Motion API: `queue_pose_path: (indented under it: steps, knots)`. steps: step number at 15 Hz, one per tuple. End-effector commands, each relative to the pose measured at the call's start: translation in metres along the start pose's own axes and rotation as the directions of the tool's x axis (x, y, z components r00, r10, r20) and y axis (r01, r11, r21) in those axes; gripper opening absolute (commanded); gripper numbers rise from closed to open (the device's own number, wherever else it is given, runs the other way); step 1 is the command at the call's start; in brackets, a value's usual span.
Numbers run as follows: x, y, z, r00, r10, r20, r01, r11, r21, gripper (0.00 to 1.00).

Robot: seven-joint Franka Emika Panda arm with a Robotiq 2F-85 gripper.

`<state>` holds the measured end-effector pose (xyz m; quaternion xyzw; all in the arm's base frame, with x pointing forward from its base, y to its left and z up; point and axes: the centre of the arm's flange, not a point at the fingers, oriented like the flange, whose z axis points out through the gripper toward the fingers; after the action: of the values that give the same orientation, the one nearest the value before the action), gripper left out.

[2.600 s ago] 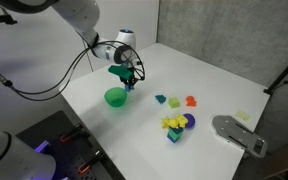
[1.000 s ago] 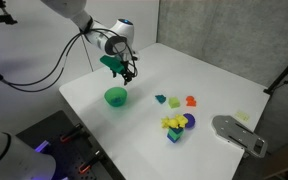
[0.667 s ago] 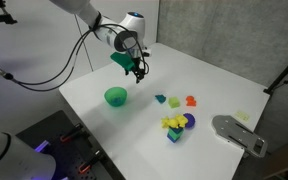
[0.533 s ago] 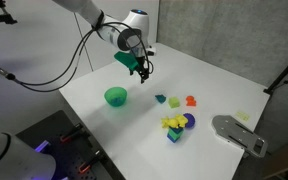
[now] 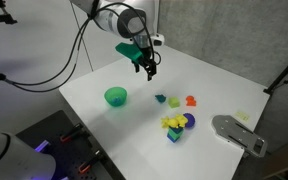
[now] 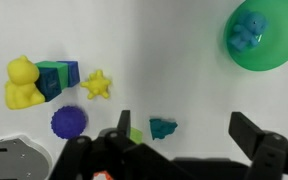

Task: Place the bowl on its bottom, the put the green object in it

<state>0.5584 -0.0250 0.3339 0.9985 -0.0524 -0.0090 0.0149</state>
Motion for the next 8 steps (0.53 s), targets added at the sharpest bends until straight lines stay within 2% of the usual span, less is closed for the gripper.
queue_pose_path:
  steps: [1,8]
  knots:
    - [-0.032,0.021,-0.049,1.000,0.018,0.015,-0.018,1.000,0.001,1.00]
    - [-0.080,0.053,-0.124,0.999,0.021,0.042,-0.021,1.000,0.019,1.00]
